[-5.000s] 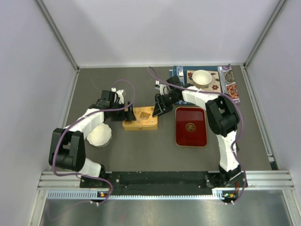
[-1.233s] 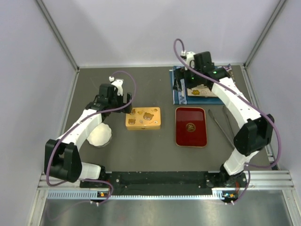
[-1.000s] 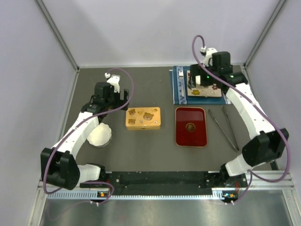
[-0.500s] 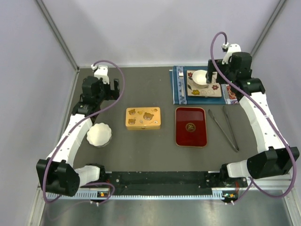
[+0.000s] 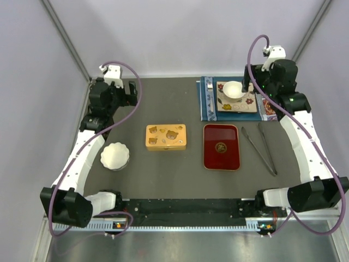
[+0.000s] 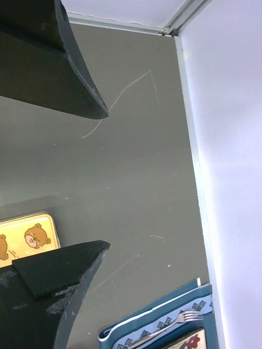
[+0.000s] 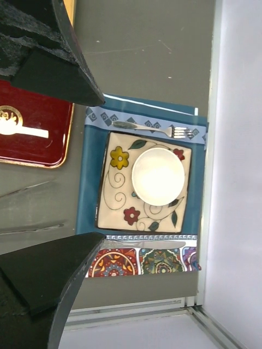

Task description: Pack the cookies

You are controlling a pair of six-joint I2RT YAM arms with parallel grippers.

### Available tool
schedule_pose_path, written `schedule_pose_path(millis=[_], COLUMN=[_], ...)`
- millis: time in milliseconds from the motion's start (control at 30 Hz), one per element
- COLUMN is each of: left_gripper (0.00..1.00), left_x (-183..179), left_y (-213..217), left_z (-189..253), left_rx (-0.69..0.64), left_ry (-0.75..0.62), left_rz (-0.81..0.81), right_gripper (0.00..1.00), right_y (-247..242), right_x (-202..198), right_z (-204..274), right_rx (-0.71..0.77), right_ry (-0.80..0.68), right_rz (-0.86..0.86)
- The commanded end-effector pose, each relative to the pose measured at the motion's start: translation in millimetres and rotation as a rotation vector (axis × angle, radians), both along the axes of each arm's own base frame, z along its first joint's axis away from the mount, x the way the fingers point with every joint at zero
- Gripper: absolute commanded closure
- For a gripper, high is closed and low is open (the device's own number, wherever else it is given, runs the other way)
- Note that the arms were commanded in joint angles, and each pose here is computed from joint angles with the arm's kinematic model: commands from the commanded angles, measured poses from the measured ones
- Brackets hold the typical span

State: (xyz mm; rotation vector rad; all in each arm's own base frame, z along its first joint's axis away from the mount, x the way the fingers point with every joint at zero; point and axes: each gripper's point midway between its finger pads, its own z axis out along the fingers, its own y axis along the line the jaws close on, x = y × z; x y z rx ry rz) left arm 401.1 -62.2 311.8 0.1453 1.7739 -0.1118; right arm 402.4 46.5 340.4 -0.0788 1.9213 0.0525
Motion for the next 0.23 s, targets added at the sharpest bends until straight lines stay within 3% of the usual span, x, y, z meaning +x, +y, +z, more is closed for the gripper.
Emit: schedule_pose_path(millis=[0, 200], left_gripper=[0.01, 0.01], left_x=[3.3, 2.7], left_y=[-2.8, -2.7], left_z=[38.0, 41.3], left_rx=[-0.023, -0.025], left_ry=[-0.126, -0.130], left_rz=[-0.017, -0.017], right_gripper=[0.01, 0.01], right_y=[-5.1, -4.4], right_x=[0.8, 1.5], right_z=[24.9, 21.0], right_rx=[0.000, 0.004], right_ry=[-0.090, -0.085], right_rz=[-0.013, -0.011])
